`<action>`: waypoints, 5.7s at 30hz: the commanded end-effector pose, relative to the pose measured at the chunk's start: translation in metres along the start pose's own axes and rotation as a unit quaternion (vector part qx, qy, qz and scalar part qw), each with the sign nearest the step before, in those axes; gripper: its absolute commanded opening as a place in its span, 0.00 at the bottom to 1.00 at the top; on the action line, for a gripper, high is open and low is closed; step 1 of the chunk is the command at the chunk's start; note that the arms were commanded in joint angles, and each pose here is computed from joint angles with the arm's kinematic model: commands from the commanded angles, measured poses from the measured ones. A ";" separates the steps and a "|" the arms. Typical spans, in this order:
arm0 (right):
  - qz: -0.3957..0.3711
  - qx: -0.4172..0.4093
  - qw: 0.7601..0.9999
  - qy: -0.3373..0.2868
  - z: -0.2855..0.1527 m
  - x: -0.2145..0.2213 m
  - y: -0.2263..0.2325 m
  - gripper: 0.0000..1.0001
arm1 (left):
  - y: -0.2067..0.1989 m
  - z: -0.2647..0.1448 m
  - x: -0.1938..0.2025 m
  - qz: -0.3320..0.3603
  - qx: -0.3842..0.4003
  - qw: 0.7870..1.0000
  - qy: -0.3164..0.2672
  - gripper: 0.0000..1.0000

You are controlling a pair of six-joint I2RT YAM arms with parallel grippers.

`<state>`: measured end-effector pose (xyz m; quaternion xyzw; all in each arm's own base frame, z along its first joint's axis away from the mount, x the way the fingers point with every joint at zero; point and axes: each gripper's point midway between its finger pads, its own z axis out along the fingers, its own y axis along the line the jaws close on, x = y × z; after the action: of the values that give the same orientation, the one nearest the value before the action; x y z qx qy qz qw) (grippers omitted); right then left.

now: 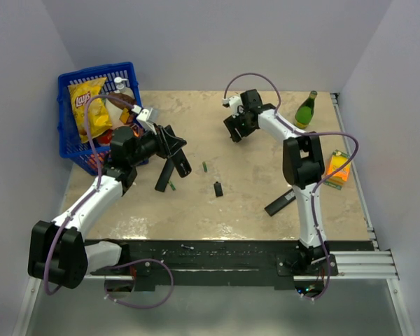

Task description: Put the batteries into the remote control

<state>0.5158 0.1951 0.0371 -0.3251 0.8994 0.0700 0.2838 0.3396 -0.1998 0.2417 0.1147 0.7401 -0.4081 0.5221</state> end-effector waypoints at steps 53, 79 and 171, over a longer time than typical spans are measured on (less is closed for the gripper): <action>-0.015 -0.036 0.999 0.032 -0.033 0.045 0.050 0.00 | -0.015 0.004 -0.024 0.015 0.041 0.999 -0.027 0.00; 0.017 0.005 0.993 0.113 -0.063 0.133 0.121 0.34 | -0.019 0.003 -0.024 0.014 0.050 0.998 -0.027 0.00; 0.025 -0.025 0.996 -0.082 -0.206 -0.038 0.271 0.01 | -0.029 -0.003 -0.006 -0.117 0.096 0.987 -0.050 0.00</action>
<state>0.2597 0.3559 0.1889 -0.3302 0.8869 0.1173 0.3010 0.3308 -0.2110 0.2380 0.0371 0.7127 -0.5095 0.4807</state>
